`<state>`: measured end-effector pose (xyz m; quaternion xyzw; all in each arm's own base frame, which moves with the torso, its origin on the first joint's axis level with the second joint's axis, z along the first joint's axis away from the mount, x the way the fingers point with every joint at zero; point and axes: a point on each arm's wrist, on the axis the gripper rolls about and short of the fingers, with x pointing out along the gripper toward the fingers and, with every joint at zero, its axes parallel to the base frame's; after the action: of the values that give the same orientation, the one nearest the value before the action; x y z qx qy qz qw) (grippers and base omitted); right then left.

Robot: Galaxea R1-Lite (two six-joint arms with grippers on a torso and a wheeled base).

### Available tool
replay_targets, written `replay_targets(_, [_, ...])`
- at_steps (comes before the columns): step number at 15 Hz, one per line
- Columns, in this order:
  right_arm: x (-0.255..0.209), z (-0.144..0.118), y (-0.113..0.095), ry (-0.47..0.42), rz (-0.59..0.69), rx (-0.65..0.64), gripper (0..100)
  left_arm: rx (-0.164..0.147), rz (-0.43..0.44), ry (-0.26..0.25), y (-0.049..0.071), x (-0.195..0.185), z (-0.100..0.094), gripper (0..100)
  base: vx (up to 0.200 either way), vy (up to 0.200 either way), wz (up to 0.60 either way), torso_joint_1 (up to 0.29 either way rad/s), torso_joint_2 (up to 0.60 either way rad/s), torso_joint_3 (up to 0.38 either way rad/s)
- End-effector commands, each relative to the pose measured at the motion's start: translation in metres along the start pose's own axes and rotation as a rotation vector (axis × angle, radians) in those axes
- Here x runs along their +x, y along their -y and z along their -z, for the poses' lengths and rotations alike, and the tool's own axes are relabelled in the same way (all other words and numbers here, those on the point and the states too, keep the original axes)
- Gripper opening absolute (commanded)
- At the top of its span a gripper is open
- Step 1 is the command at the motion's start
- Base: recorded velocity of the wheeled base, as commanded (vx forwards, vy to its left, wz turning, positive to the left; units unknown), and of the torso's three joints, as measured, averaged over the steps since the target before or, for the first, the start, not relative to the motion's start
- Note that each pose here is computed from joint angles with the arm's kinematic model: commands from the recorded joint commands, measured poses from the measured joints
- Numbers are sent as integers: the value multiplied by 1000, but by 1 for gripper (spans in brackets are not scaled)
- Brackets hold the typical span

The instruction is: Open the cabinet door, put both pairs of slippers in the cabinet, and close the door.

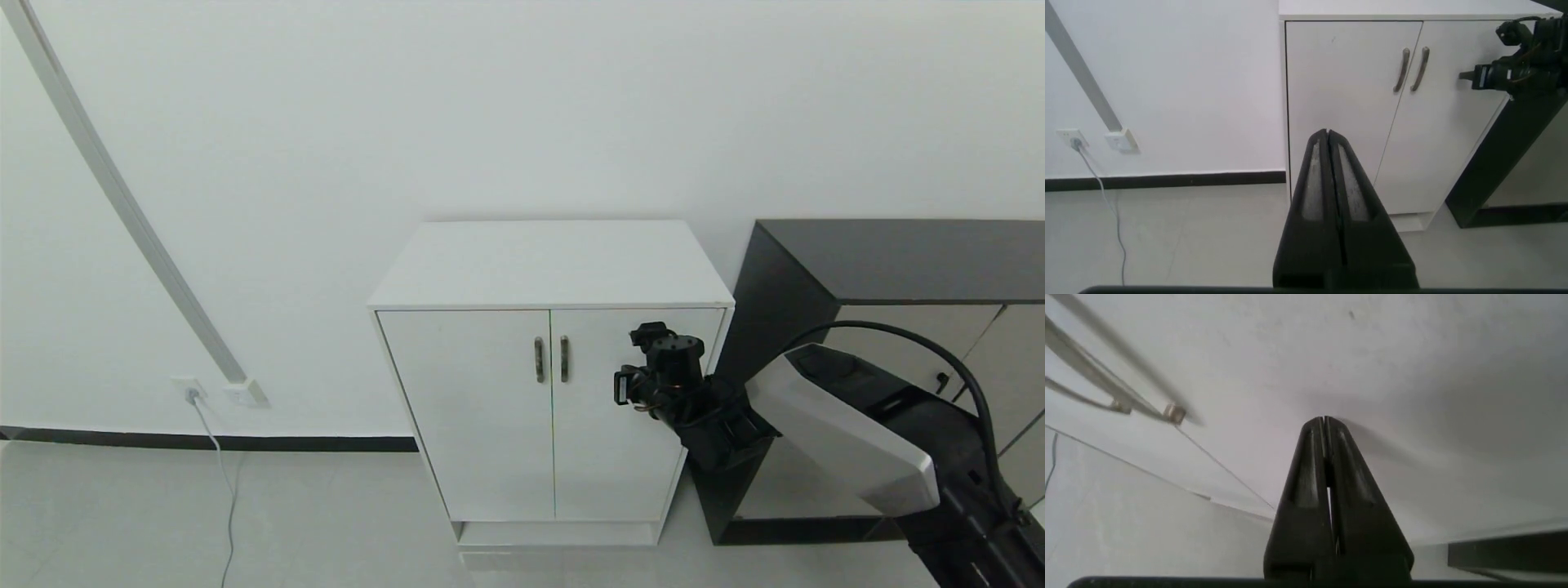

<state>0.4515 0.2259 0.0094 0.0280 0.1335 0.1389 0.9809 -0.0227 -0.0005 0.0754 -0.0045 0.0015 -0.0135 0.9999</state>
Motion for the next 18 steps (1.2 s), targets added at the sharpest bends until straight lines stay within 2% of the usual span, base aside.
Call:
replay_targets(1, [-29, -22, 1, 22, -6, 4, 0, 0, -1, 1, 0, 0, 0, 0, 0, 0, 0, 0, 0, 0])
replay_targets(6, [-105, -51, 31, 54, 40, 20, 0, 0, -1, 1, 0, 0, 0, 0, 0, 0, 0, 0, 0, 0])
replay_targets(12, [-218, -82, 100, 114, 230, 62, 0, 0, -1, 1, 0, 0, 0, 0, 0, 0, 0, 0, 0, 0])
replay_targets(16, [-267, -83, 138, 116, 385, 58, 0, 1, -1, 0, 0, 0, 0, 0, 0, 0, 0, 0, 0, 0])
replay_targets(18, [-287, -78, 146, 108, 430, 53, 0, 1, -1, 0, 0, 0, 0, 0, 0, 0, 0, 0, 0, 0])
